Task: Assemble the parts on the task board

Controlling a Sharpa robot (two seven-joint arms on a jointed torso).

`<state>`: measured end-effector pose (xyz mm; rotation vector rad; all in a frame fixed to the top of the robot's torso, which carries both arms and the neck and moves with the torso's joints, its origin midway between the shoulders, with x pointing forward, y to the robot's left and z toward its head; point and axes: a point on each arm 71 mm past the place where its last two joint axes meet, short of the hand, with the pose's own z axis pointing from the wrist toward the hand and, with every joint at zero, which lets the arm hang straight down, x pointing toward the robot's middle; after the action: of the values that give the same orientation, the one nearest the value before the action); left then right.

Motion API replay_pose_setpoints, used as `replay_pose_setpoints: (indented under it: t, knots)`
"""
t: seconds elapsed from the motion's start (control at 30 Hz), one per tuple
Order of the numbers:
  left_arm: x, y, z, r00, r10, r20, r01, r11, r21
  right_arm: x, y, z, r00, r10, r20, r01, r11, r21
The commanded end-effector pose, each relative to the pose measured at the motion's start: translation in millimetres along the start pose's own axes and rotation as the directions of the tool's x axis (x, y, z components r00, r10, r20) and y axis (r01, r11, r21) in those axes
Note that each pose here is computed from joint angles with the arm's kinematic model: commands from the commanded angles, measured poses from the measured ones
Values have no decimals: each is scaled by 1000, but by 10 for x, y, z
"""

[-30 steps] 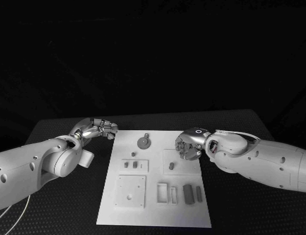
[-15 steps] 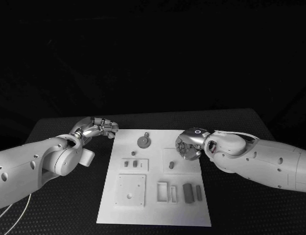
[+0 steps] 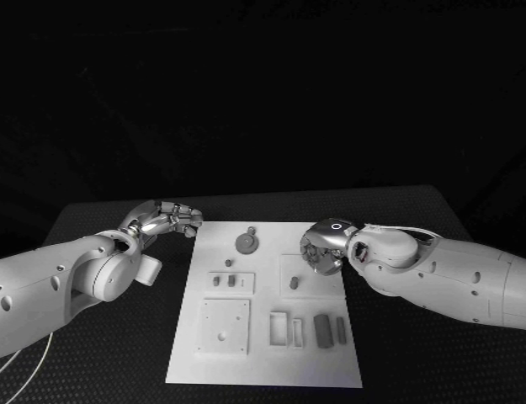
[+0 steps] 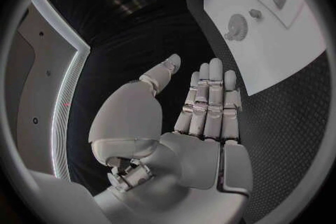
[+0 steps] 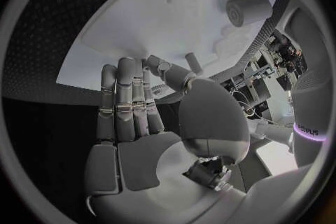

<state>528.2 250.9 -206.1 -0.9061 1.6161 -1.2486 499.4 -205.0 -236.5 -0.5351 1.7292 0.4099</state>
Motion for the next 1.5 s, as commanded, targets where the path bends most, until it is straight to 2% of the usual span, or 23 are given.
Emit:
replay_pose_setpoints:
  t: [0.03, 0.43, 1.27, 1.5]
  knots:
    - [18, -14, 4, 1000, -11, -13, 11, 1000, 7, 122, 41, -3, 999, -25, -44, 25, 1000, -4]
    - [17, -12, 8, 1000, -9, -10, 9, 1000, 4, 165, 66, 9, 998, -43, -53, 43, 999, -6]
    - [4, -10, 21, 1000, -6, 1, 6, 1000, 7, 110, 57, -42, 999, -41, 17, 41, 999, -7]
    - [1, -8, 28, 1000, -5, 3, 5, 1000, 6, 17, 45, -58, 1000, -9, 26, 10, 1000, -9]
